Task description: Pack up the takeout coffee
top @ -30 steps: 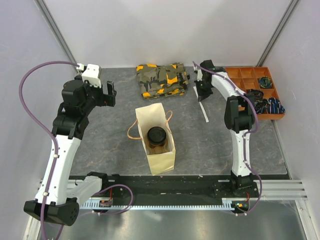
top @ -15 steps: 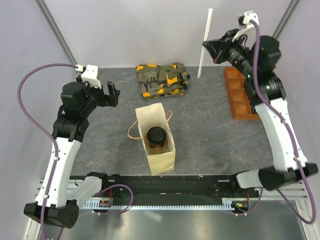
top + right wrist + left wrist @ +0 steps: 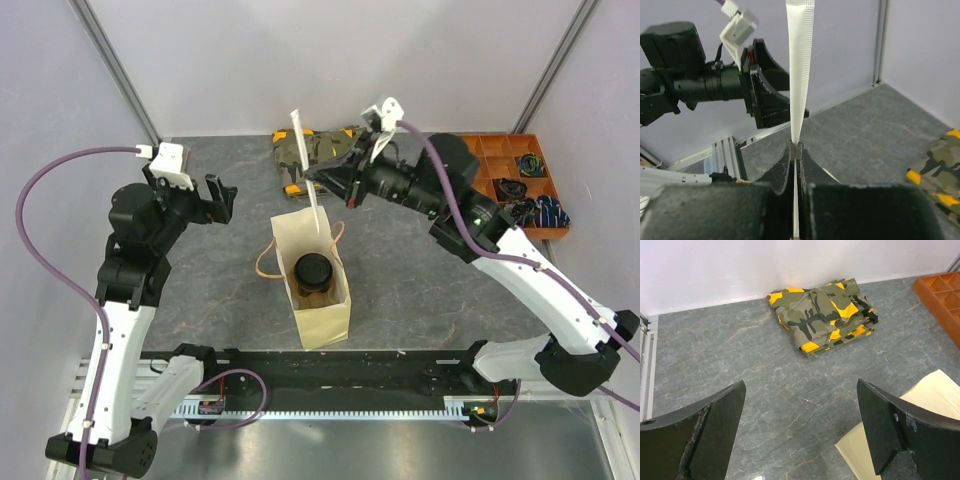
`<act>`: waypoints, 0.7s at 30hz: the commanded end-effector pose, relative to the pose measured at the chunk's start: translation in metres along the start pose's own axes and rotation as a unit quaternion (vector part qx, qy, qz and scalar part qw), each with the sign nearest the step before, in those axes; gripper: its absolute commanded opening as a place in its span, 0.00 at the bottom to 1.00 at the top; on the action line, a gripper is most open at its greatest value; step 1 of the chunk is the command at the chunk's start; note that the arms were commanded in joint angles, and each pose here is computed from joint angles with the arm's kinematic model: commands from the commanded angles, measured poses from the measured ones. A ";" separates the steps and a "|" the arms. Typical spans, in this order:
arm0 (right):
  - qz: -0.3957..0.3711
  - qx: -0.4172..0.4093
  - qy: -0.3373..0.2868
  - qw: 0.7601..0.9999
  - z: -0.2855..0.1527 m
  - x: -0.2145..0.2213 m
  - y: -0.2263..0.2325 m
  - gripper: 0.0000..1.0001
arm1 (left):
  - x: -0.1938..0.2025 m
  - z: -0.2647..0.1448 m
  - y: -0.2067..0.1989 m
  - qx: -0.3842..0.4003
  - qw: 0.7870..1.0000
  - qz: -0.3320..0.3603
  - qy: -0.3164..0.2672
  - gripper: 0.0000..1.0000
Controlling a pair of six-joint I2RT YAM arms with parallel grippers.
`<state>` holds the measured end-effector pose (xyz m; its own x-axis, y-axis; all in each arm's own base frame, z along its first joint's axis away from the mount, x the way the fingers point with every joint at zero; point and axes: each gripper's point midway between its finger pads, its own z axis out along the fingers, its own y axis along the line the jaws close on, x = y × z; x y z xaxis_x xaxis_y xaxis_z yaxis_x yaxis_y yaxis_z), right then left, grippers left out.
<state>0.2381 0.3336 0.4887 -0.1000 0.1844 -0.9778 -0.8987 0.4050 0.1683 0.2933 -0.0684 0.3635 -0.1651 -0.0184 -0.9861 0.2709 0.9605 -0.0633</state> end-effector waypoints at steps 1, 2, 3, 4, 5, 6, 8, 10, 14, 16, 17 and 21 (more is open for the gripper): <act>-0.003 -0.005 -0.010 1.000 0.006 0.002 0.019 0.00 | -0.009 -0.012 -0.008 0.015 0.999 -0.019 -0.028 1.00; 0.003 -0.001 -0.007 1.000 0.006 0.006 0.021 0.00 | -0.006 -0.013 -0.009 0.017 0.999 -0.021 -0.024 1.00; 0.009 0.003 0.006 1.000 0.007 0.019 0.022 0.00 | -0.007 -0.016 -0.010 0.018 0.999 -0.022 -0.027 1.00; 0.016 -0.001 0.015 1.000 0.007 0.028 0.028 0.00 | -0.006 -0.018 -0.010 0.019 0.999 -0.021 -0.028 1.00; 0.018 0.013 0.018 1.000 0.003 0.031 0.026 0.00 | -0.004 -0.019 -0.010 0.018 0.999 -0.021 -0.027 1.00; 0.022 0.018 0.032 0.999 0.002 0.045 0.024 0.00 | -0.004 -0.020 -0.010 0.018 0.999 -0.020 -0.028 1.00; 0.024 0.018 0.044 0.999 -0.002 0.053 0.028 0.00 | -0.004 -0.023 -0.010 0.017 0.999 -0.019 -0.031 1.00; 0.023 0.015 0.056 0.998 -0.006 0.061 0.031 0.00 | -0.003 -0.025 -0.010 0.016 0.999 -0.019 -0.033 1.00; 0.023 0.006 0.070 0.997 -0.009 0.070 0.037 0.00 | -0.004 -0.027 -0.010 0.015 0.999 -0.017 -0.036 1.00; 0.025 -0.001 0.079 0.997 -0.011 0.076 0.040 0.04 | -0.004 -0.028 -0.010 0.016 0.999 -0.015 -0.037 1.00; 0.026 -0.002 0.079 0.997 -0.012 0.076 0.041 0.11 | -0.004 -0.028 -0.010 0.016 0.999 -0.012 -0.036 1.00; 0.034 0.004 0.079 0.996 -0.013 0.077 0.041 0.35 | 0.003 -0.026 -0.009 0.015 1.000 -0.010 -0.022 1.00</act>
<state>0.1929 0.3585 0.4065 -0.2354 0.0335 -0.9713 -0.8865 0.4023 0.2287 0.2661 -0.0691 0.3655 -0.1258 -0.0436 -0.9911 0.2912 0.9534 -0.0789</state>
